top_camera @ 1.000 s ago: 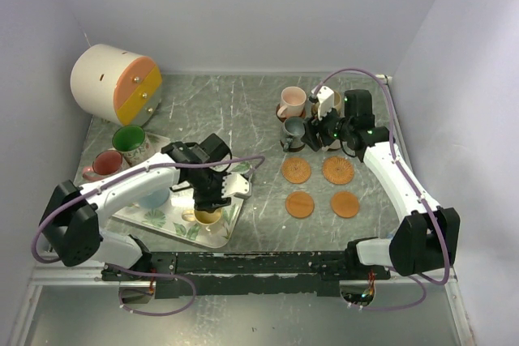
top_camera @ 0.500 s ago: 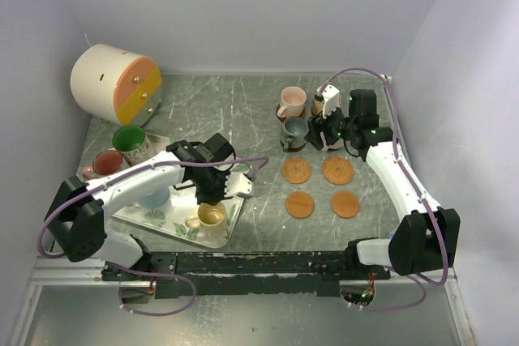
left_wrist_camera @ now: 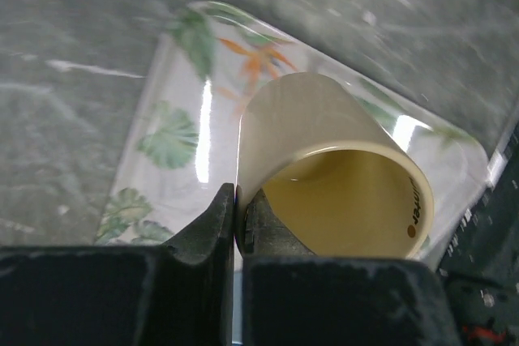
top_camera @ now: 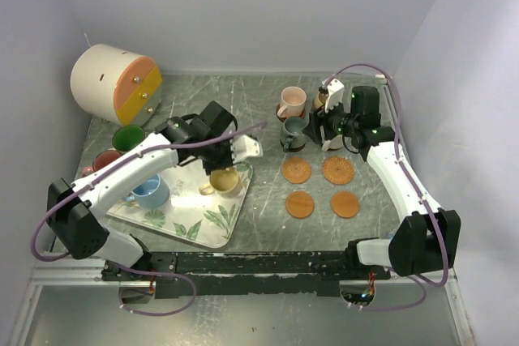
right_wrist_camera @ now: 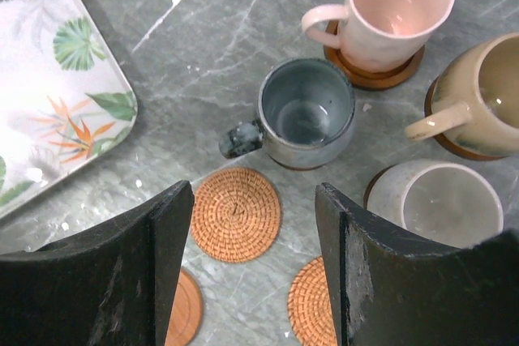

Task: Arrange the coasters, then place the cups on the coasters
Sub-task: Pick up the cup from the tray, then place the cup on the coaster.

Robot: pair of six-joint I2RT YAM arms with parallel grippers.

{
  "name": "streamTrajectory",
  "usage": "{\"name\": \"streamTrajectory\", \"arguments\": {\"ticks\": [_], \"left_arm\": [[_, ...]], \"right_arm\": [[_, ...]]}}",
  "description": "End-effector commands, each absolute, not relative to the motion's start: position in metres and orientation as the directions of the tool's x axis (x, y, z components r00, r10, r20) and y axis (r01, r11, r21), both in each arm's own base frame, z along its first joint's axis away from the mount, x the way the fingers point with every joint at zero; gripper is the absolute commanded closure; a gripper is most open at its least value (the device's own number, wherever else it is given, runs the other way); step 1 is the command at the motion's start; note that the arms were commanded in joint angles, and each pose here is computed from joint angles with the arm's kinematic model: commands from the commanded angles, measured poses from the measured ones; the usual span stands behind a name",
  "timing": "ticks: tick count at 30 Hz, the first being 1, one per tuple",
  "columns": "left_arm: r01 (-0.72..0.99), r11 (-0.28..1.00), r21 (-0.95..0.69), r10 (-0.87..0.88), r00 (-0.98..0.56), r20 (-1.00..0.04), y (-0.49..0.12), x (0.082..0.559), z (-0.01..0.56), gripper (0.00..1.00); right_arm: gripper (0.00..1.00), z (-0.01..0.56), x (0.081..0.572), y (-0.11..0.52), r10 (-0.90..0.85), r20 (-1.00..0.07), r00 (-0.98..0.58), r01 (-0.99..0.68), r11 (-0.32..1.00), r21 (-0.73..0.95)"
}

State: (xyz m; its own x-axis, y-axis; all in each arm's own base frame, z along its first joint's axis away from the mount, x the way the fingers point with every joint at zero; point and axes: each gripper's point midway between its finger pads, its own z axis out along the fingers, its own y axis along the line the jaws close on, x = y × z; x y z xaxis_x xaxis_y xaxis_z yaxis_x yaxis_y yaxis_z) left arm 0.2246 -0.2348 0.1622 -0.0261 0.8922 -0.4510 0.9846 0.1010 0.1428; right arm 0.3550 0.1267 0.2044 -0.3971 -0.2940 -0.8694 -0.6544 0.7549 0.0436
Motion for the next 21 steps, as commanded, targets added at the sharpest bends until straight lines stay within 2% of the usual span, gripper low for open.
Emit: {"name": "streamTrajectory", "arguments": {"ticks": [1, 4, 7, 11, 15, 21], "left_arm": [[0.883, 0.383, 0.269, 0.748, -0.126, -0.651, -0.253, 0.29, 0.228, 0.93], [0.836, 0.5, 0.229, 0.616, -0.157, -0.772, -0.272, 0.31, 0.26, 0.93], [0.783, 0.6, 0.165, 0.5, -0.206, -0.841, -0.287, 0.327, 0.277, 0.93], [0.74, 0.668, 0.078, 0.417, -0.286, -0.863, -0.311, 0.334, 0.277, 0.93], [0.54, 0.841, -0.024, 0.202, -0.356, -0.913, -0.313, 0.36, 0.289, 0.93], [0.464, 0.875, -0.137, 0.046, -0.362, -0.931, -0.332, 0.372, 0.307, 0.93]], "right_arm": [[0.38, 0.247, 0.376, 0.142, -0.214, -0.922, -0.324, -0.651, 0.757, 0.053], [0.39, 0.256, 0.381, 0.154, -0.19, -0.927, -0.323, -0.653, 0.754, 0.073], [0.39, 0.261, 0.379, 0.164, -0.16, -0.928, -0.336, -0.655, 0.748, 0.108], [0.39, 0.262, 0.372, 0.162, -0.167, -0.915, -0.367, -0.646, 0.754, 0.121], [0.39, 0.27, 0.361, 0.159, -0.162, -0.91, -0.381, -0.631, 0.765, 0.128], [0.4, 0.271, 0.353, 0.168, -0.162, -0.906, -0.392, -0.648, 0.748, 0.147]]}}
